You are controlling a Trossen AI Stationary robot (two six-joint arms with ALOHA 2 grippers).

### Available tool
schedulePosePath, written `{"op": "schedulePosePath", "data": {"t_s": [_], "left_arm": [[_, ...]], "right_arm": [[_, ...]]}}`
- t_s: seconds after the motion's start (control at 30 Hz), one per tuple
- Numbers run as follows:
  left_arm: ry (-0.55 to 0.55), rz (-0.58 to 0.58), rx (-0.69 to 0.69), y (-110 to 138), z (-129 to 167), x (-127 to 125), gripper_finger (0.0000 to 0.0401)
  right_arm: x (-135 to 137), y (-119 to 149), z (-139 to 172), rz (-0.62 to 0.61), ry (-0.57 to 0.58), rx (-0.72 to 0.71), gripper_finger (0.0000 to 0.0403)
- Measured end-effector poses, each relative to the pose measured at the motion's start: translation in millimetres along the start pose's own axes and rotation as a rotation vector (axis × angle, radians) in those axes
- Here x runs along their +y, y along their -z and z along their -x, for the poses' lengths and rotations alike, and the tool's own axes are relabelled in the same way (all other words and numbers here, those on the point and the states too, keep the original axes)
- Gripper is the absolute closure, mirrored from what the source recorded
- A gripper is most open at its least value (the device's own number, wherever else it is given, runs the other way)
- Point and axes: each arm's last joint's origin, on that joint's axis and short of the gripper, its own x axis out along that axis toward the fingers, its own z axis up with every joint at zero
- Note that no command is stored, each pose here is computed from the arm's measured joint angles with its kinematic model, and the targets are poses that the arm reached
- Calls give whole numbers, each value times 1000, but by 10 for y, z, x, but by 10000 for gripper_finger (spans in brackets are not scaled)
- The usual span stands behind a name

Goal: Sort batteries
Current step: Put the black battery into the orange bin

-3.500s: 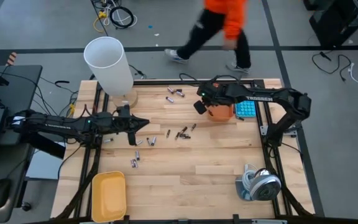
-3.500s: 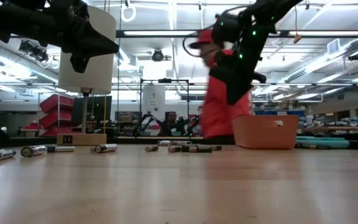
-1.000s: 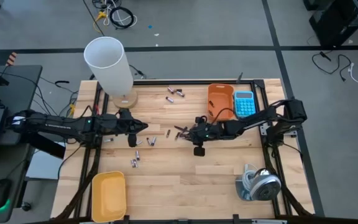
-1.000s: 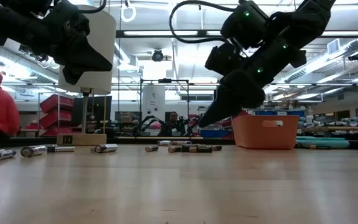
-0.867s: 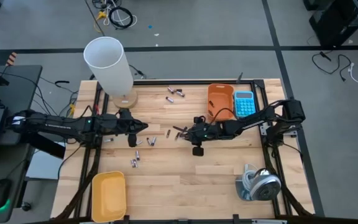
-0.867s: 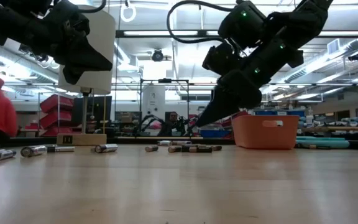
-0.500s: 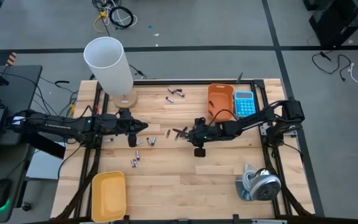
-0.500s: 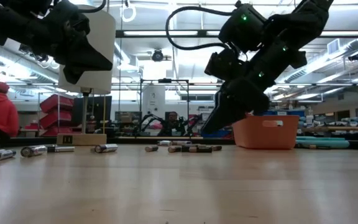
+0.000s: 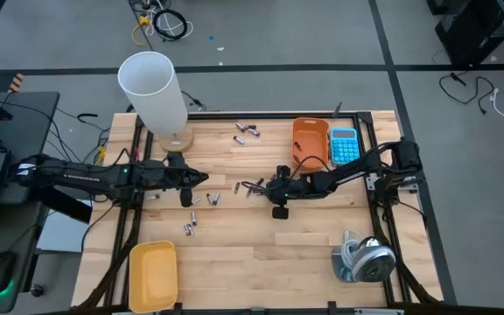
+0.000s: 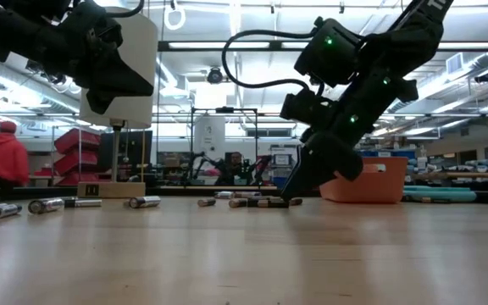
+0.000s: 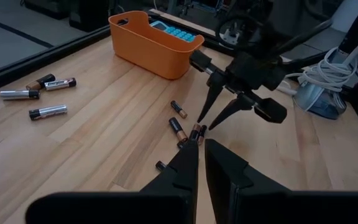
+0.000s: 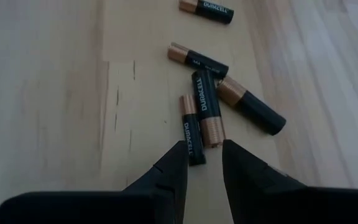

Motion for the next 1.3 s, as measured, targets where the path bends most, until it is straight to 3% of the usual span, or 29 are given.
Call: {"op": "schedulePosePath", "data": {"t_s": [0.93, 1.3], "left_arm": [[2, 2, -5, -5, 0, -2, 371], [1, 2, -5, -4, -1, -2, 371]], "right_arm": [[81, 103, -159, -80, -16, 37, 318], [69, 101, -168, -65, -30, 35, 391]]}}
